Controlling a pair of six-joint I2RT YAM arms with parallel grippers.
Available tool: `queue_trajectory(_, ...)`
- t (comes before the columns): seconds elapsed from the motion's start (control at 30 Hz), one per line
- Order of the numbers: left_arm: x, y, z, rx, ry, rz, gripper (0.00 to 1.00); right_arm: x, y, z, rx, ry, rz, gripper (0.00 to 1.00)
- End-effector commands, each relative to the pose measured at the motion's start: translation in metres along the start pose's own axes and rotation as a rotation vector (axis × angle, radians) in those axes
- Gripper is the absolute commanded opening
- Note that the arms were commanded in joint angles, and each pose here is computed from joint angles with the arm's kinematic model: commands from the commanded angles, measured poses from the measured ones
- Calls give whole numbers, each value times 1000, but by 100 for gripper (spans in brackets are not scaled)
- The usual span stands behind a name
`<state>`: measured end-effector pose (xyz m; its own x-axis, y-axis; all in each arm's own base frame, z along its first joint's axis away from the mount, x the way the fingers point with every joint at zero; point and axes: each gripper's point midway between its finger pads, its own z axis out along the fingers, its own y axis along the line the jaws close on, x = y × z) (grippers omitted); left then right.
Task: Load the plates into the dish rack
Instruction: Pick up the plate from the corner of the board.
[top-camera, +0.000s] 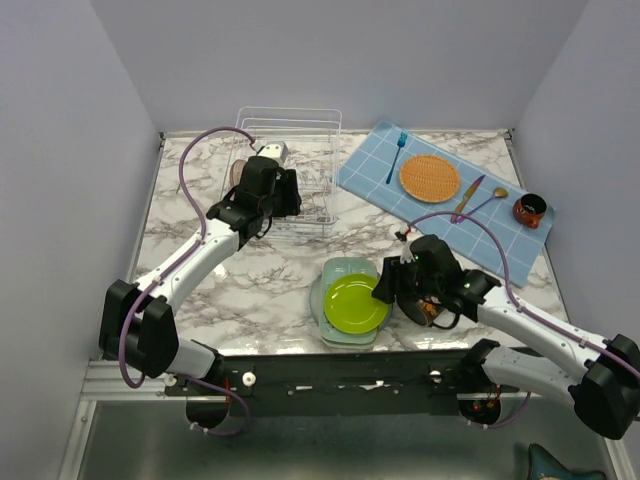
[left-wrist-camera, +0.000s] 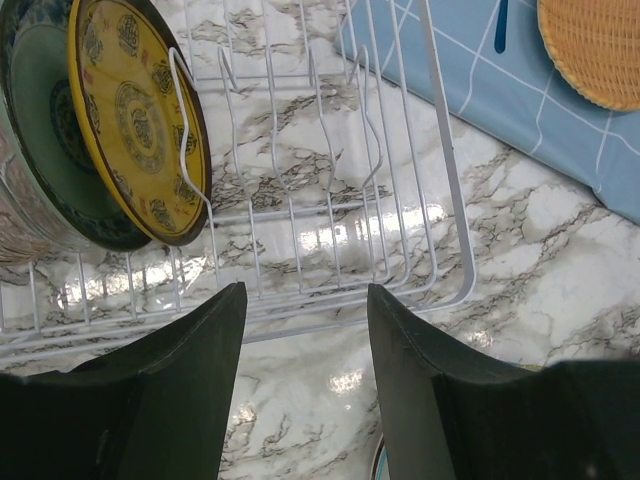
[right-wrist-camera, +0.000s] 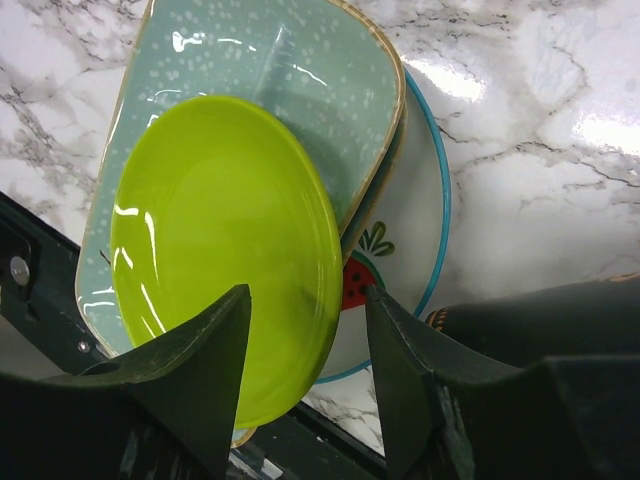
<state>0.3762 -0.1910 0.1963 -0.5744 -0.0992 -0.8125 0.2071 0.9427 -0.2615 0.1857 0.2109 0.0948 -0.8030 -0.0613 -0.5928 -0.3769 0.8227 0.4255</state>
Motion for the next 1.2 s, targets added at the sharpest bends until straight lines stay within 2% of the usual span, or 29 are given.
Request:
queue_trajectory(0.0, -6, -5, 0, 11, -32, -23, 59, 3, 6, -8, -18, 34, -15, 58)
queue_trajectory(0.5, -9, -5, 1, 6, -25, -1, 59, 13, 8, -1, -45, 67, 3, 55)
queue_trajectory(1.0, -13, -7, 2, 9, -15, 18, 59, 15, 4, 0, -33, 56, 18, 44)
queue_trajectory(1.17, -14, -8, 3, 10, -10, 30, 59, 14, 5, 1, -39, 52, 18, 36)
